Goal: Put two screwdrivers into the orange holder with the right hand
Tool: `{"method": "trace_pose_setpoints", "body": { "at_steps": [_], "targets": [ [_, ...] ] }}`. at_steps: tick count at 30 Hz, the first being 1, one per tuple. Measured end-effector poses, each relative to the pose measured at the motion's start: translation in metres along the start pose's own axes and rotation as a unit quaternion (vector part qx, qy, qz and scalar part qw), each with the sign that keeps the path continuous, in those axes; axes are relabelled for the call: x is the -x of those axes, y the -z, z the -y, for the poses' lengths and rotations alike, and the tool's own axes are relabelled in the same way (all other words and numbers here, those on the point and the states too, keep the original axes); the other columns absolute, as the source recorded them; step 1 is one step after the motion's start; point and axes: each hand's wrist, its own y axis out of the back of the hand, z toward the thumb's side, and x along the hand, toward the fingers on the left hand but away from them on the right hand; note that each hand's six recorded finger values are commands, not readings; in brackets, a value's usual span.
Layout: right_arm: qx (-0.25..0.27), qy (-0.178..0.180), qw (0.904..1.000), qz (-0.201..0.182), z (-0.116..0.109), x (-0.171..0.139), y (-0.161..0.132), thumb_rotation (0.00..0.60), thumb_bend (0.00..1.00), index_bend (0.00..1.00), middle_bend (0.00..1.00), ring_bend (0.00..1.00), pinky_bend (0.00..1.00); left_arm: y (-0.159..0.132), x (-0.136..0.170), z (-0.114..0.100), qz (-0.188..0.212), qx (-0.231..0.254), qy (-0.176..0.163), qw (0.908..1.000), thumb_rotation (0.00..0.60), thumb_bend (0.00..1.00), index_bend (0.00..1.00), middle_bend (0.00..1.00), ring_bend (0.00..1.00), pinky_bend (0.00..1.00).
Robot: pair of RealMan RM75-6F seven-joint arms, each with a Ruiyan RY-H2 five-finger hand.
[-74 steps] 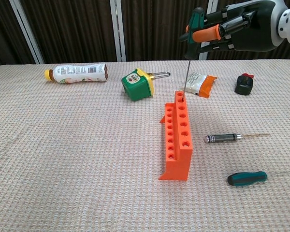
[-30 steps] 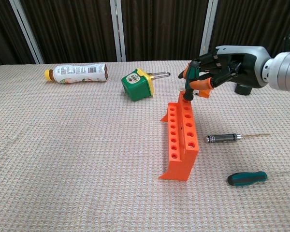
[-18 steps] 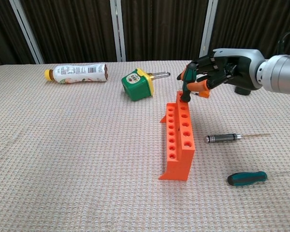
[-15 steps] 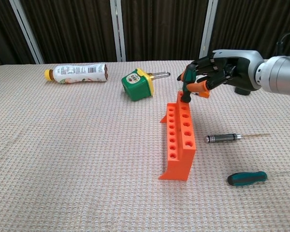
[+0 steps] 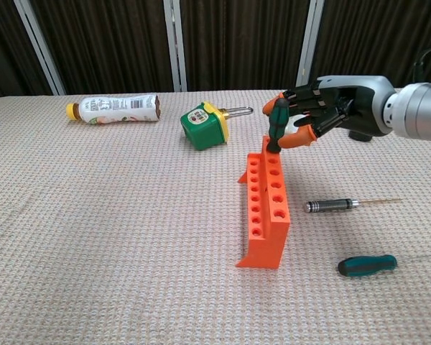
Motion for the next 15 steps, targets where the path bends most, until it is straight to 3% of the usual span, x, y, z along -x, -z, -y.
{"method": "trace_pose_setpoints", "body": {
  "at_steps": [9, 15],
  "targets": [
    [-0.013, 0.014, 0.9995, -0.026, -0.015, -0.015, -0.016, 0.6, 0.06, 0.15, 0.08, 0.0, 0.0, -0.001, -0.001, -0.004, 0.003, 0.003, -0.005, 1.0, 0.6, 0.14, 0.1, 0.0, 0.0, 0.0],
    [-0.058, 0.058, 0.9959, -0.037, -0.054, -0.037, -0.023, 0.6, 0.09, 0.27, 0.12, 0.0, 0.0, 0.0, -0.004, -0.005, 0.002, 0.002, -0.008, 1.0, 0.6, 0.14, 0.1, 0.0, 0.0, 0.0]
  ]
}}
